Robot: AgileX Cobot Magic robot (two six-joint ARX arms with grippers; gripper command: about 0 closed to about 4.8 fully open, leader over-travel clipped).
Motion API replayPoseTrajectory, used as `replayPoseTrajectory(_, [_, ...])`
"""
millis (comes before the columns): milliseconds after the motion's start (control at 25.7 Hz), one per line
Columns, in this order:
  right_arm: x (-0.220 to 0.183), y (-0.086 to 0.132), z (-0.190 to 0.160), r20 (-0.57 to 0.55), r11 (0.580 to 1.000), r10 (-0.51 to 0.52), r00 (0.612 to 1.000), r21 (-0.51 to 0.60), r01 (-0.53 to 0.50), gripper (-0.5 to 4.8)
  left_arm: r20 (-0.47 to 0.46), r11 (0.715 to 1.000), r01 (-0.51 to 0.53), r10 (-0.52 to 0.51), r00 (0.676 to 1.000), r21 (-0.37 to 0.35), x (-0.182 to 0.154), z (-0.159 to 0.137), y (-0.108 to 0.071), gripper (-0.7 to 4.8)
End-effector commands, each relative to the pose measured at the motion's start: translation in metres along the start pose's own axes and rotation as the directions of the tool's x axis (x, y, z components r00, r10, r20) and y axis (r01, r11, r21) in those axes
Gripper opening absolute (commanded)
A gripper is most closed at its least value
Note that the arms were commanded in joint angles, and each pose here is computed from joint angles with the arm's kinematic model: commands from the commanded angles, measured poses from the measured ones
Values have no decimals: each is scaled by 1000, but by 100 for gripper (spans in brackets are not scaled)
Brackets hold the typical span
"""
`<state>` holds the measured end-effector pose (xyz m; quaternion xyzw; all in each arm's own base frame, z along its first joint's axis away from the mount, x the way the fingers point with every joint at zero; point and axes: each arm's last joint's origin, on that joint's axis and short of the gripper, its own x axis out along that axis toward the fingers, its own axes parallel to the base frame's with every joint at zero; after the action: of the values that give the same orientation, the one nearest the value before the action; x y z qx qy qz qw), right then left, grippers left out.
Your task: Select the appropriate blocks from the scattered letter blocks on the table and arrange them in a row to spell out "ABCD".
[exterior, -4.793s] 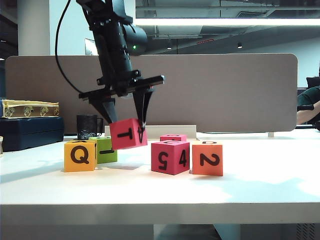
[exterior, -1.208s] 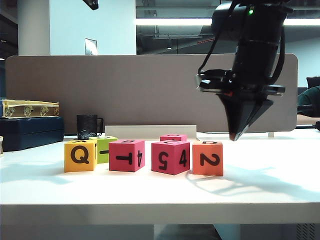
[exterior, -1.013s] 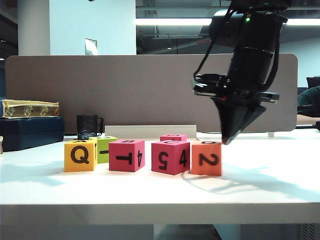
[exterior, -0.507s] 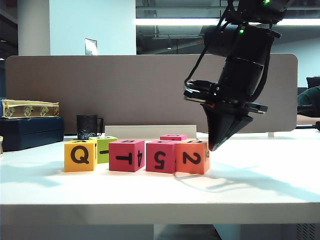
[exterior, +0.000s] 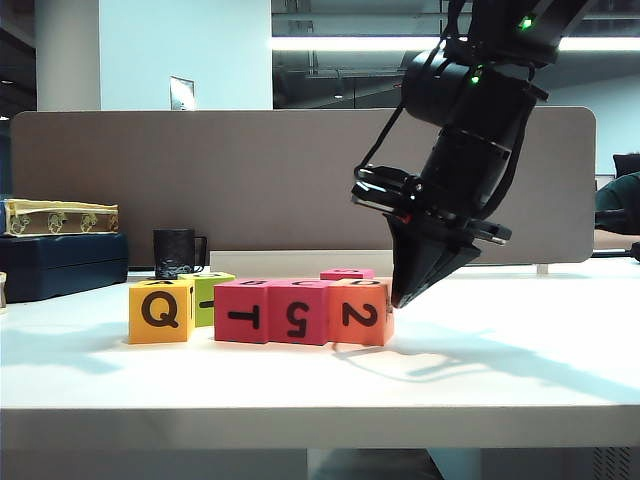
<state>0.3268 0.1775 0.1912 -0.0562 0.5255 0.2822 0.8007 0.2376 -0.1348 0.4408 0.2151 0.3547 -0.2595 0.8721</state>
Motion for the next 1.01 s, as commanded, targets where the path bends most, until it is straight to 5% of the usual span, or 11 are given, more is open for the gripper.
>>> replayPoseTrajectory(39, [0, 1, 5, 37, 1000, 25, 999, -10, -24, -2, 12, 1000, -4, 4, 1000, 0, -3, 0, 0, -6])
replayPoseTrajectory(1013, [17, 18, 10, 84, 988, 144, 986, -75, -138, -2, 5, 1000, -1, 1, 1000, 0, -3, -1, 0, -6])
